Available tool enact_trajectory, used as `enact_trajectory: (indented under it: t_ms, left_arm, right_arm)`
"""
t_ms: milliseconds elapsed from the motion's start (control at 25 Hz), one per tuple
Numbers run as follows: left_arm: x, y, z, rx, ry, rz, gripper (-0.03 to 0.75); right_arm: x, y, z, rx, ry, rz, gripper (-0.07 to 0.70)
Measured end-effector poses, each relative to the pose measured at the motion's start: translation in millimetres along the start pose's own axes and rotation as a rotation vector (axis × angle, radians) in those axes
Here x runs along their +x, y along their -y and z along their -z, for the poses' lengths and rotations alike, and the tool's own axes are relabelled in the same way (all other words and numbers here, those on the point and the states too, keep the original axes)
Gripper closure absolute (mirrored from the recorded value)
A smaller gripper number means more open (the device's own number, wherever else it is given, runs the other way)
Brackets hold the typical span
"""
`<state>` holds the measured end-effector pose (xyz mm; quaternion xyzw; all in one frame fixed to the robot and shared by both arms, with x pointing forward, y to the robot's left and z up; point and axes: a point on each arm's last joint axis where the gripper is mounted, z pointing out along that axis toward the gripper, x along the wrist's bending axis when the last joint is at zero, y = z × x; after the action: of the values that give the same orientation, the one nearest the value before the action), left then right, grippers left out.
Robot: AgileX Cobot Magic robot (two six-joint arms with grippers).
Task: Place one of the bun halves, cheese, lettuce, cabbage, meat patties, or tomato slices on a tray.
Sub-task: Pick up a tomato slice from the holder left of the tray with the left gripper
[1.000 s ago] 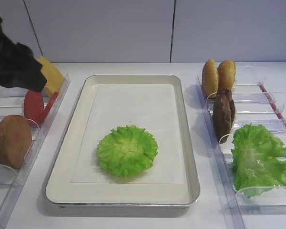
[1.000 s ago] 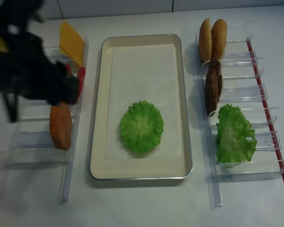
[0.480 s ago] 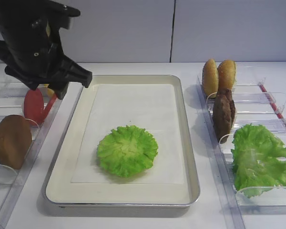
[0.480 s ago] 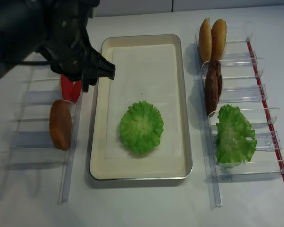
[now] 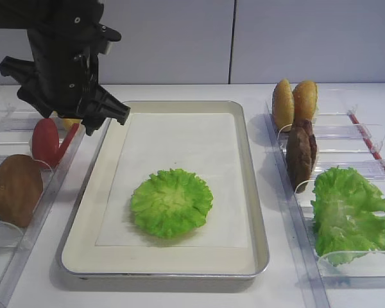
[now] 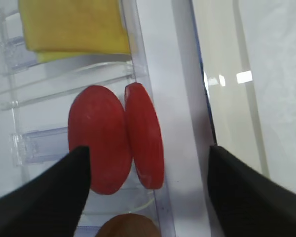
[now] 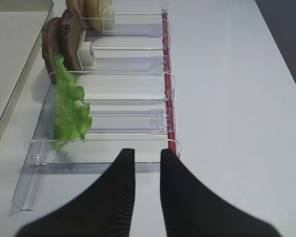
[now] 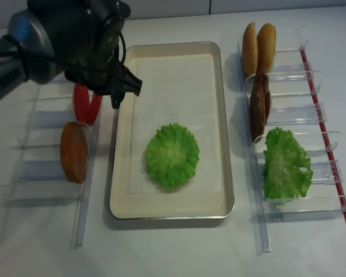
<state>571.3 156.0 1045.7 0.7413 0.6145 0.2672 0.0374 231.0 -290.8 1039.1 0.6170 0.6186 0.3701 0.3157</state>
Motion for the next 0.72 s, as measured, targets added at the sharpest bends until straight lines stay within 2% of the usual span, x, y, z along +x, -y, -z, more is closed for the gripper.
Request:
enact_trajectory:
  t_ms: [120, 400, 720]
  left_arm:
    - [-1.3, -0.8, -4.0, 0.003, -0.013, -0.001, 0.208]
    - [-12.6, -0.8, -27.7, 0.046, -0.04, -0.036, 0.207]
    - [-13.9, -2.6, -28.5, 0.029, -0.031, -0.037, 0.243]
  right_arm:
    - [0.0, 0.0, 0.0, 0.0, 0.0, 0.0, 0.487]
    - [0.0, 0.0, 0.0, 0.0, 0.0, 0.0, 0.487]
    - [0.0, 0.0, 0.0, 0.0, 0.0, 0.0, 0.487]
